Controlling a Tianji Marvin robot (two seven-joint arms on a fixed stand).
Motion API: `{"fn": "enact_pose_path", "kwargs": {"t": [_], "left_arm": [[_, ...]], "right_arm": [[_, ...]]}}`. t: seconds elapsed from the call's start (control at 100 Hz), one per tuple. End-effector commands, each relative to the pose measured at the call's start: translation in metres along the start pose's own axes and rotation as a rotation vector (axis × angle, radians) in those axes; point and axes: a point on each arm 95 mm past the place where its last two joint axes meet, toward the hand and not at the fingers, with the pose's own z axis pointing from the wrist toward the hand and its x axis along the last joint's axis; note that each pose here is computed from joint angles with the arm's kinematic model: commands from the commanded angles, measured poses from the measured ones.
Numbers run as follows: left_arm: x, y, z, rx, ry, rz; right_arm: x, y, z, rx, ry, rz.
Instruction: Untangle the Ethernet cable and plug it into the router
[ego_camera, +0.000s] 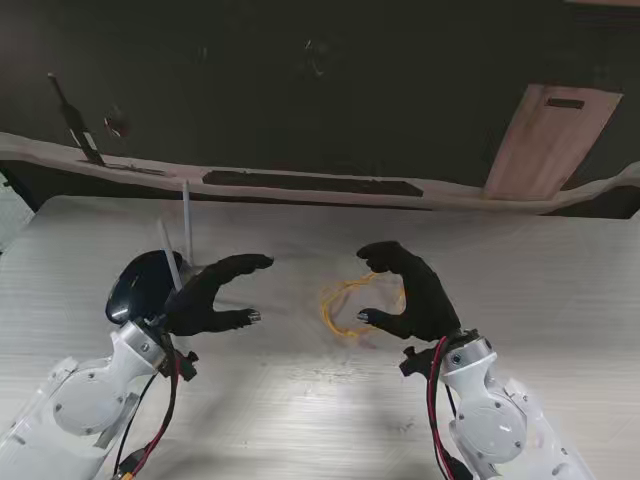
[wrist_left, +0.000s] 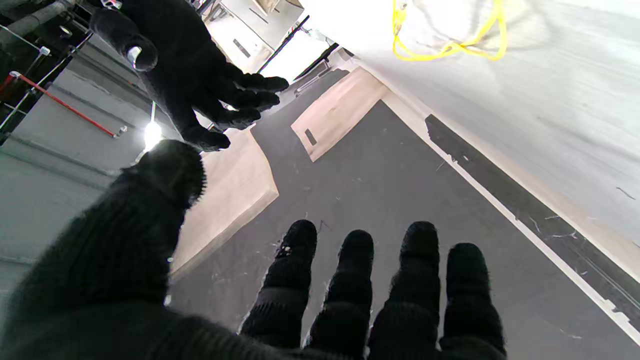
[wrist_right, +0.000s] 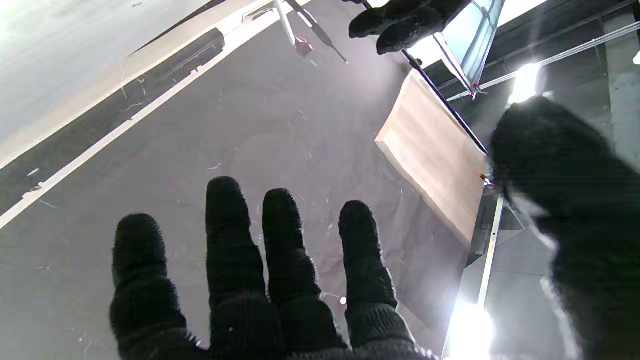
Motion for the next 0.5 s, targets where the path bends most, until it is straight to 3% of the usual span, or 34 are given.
{"fn": "enact_pose_path", "kwargs": {"t": [0.0, 0.3, 0.49], "left_arm": [[0.003, 0.004, 0.001, -0.024, 0.001, 0.0], [0.001, 0.011, 0.004, -0.005, -0.016, -0.006], [-0.002, 0.011, 0.007, 0.004, -0.035, 0.002]], "right_arm": [[-0.001, 0.001, 0.002, 0.011, 0.004, -0.004], [-0.006, 0.007, 0.009, 0.033, -0.002, -0.048], [-0.023, 0.021, 0.035, 0.1, -0.003, -0.156]]}}
